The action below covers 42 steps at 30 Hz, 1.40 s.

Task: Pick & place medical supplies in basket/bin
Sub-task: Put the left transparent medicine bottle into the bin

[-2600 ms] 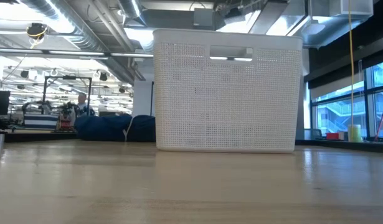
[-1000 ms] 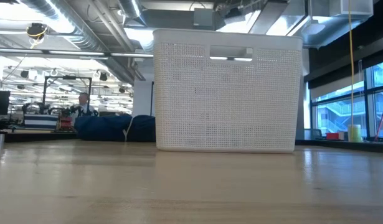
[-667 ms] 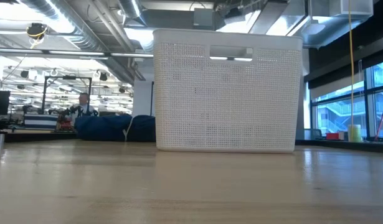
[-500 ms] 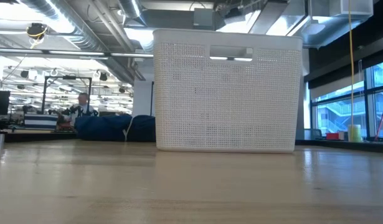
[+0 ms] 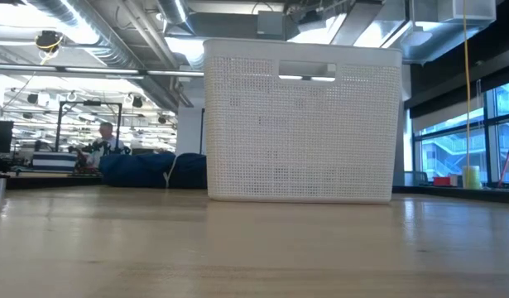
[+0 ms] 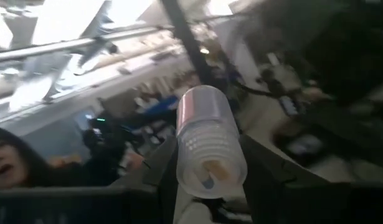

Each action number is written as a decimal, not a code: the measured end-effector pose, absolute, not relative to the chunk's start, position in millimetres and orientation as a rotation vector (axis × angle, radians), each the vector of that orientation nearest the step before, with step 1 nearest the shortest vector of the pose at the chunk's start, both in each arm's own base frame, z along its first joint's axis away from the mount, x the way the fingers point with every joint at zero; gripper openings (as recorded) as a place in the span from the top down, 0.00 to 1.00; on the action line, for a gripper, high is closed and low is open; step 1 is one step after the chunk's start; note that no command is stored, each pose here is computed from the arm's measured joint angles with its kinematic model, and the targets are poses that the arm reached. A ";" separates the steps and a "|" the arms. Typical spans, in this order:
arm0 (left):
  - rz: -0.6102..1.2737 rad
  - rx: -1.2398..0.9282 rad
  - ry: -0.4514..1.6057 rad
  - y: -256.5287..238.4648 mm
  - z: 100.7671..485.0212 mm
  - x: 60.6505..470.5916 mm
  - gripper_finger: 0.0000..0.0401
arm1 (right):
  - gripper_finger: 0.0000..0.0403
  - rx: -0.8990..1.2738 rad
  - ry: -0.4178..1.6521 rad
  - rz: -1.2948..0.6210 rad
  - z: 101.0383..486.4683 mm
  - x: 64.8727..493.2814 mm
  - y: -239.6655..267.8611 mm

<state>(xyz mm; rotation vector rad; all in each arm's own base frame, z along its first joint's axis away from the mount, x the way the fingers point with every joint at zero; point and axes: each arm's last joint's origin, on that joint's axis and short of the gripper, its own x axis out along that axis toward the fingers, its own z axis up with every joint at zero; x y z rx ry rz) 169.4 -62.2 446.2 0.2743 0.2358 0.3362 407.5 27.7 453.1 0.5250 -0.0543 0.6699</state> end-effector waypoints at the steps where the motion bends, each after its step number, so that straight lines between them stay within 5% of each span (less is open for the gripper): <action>1: 0.340 0.242 0.259 -60.9 443.1 166.7 0.51 | 0.67 0.528 -0.027 0.645 449.9 408.7 19.6; 23: 0.462 0.236 0.460 -40.1 422.2 161.3 0.58 | 0.67 0.214 0.616 -0.387 370.9 360.5 -167.3; 42: 0.538 0.254 0.580 5.8 419.1 167.9 0.58 | 0.66 0.104 0.963 -0.421 282.1 375.3 -222.5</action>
